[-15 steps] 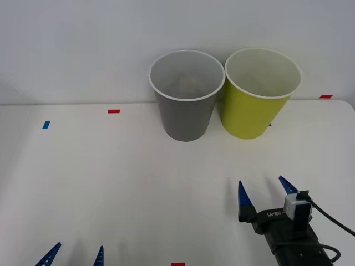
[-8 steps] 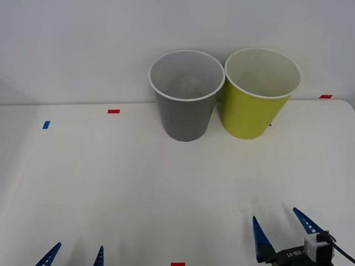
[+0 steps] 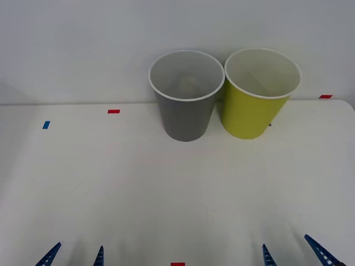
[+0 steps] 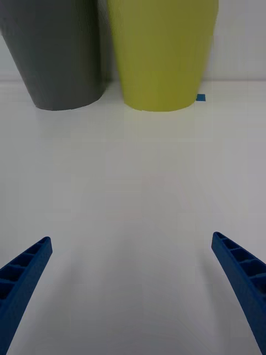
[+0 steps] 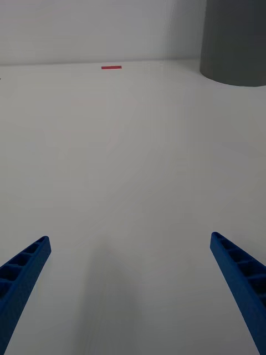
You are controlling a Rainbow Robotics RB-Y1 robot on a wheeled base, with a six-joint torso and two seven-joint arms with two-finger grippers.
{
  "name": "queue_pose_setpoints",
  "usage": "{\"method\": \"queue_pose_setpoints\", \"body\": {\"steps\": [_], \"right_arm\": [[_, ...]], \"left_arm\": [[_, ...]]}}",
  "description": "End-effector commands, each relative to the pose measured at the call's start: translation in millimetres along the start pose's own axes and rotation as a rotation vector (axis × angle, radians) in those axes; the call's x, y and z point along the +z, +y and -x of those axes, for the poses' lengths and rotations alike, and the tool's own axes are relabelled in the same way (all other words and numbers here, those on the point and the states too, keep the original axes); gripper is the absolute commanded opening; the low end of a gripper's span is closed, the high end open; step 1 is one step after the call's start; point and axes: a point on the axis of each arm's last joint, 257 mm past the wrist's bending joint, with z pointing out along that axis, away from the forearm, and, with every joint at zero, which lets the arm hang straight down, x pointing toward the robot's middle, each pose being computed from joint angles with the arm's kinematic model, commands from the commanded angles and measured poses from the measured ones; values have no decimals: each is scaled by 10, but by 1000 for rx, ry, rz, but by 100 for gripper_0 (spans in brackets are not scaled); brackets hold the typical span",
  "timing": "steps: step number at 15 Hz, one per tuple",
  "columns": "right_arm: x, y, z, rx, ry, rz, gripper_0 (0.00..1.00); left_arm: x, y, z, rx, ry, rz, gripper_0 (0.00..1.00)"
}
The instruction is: Put cans in the gray bin and PET bottles in the light green bin.
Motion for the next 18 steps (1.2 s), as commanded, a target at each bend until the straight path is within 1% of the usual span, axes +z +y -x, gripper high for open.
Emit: {"method": "queue_pose_setpoints", "body": {"steps": [1,5,18], "right_arm": [[-142,-15,-102,13,33,-12,100],[-161,-6,-119,25,37,-17,100],[-161,-6,-119,25,37,-17,100]], "left_arm": [[0,0,0,0,0,0,100],[0,0,0,0,0,0,100],[0,0,0,0,0,0,100]]}}
